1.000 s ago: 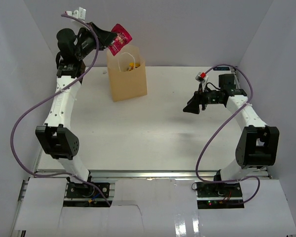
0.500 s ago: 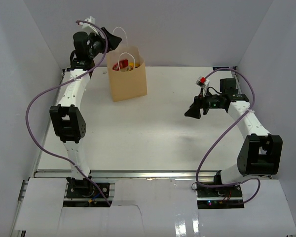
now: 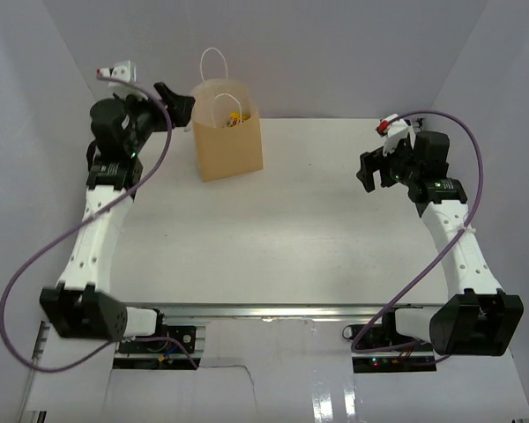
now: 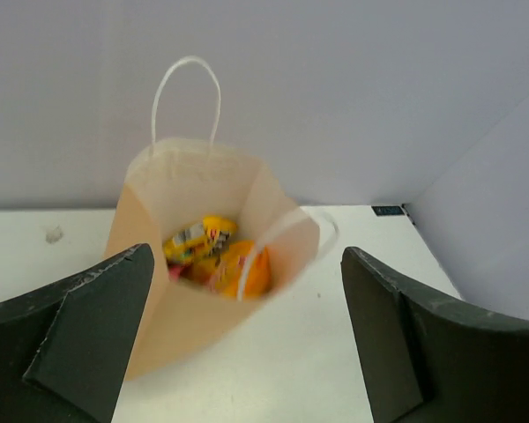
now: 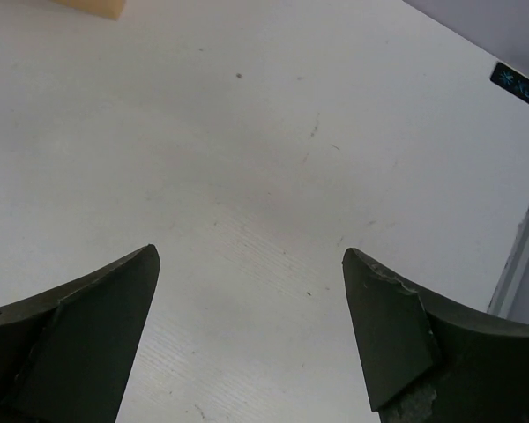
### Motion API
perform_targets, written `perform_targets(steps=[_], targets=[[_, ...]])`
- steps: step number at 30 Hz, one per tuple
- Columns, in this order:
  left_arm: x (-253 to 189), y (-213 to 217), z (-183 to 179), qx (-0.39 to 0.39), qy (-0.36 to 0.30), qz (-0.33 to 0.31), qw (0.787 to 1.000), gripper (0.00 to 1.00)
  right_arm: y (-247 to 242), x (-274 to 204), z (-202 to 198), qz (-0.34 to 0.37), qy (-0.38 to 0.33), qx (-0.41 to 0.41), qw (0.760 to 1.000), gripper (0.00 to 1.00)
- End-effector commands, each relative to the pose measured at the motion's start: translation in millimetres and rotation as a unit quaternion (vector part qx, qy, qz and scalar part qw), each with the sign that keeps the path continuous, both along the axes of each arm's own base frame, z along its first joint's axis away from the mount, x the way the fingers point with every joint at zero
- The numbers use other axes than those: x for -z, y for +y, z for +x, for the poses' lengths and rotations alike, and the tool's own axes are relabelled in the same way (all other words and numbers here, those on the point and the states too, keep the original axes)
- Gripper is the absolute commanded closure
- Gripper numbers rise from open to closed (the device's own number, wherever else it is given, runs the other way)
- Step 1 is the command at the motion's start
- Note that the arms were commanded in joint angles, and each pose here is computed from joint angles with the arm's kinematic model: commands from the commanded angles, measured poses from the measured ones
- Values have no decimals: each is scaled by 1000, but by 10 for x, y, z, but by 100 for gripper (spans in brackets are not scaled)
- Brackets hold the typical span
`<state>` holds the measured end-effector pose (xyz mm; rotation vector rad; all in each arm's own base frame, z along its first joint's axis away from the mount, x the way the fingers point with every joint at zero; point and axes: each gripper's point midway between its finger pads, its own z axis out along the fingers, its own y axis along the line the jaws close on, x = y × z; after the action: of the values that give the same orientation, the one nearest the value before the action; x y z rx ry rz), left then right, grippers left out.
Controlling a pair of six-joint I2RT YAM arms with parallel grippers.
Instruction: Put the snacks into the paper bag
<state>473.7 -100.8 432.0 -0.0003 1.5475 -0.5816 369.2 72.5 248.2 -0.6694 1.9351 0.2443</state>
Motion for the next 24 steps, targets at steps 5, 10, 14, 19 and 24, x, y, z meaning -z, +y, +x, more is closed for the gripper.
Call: perform_targets(steps=[5,10,14,19,24], targets=[[785,421,-1583,-81,16,27,996,2,-407,-235,-49,10,-11,144,989,10],[1308,517,-2118,-100,54,17,993,2,-490,-314,-231,22,-21,181,983,10],[1450,436,-2215,-79,72,0,994,2,-545,-191,-362,27,-7,205,978,10],[1514,331,-2244,-52,89,-16,995,2,-623,-151,-482,17,-15,223,974,10],[1527,283,-2289,-40,93,-26,995,2,-741,-100,-581,0,-24,250,968,10]])
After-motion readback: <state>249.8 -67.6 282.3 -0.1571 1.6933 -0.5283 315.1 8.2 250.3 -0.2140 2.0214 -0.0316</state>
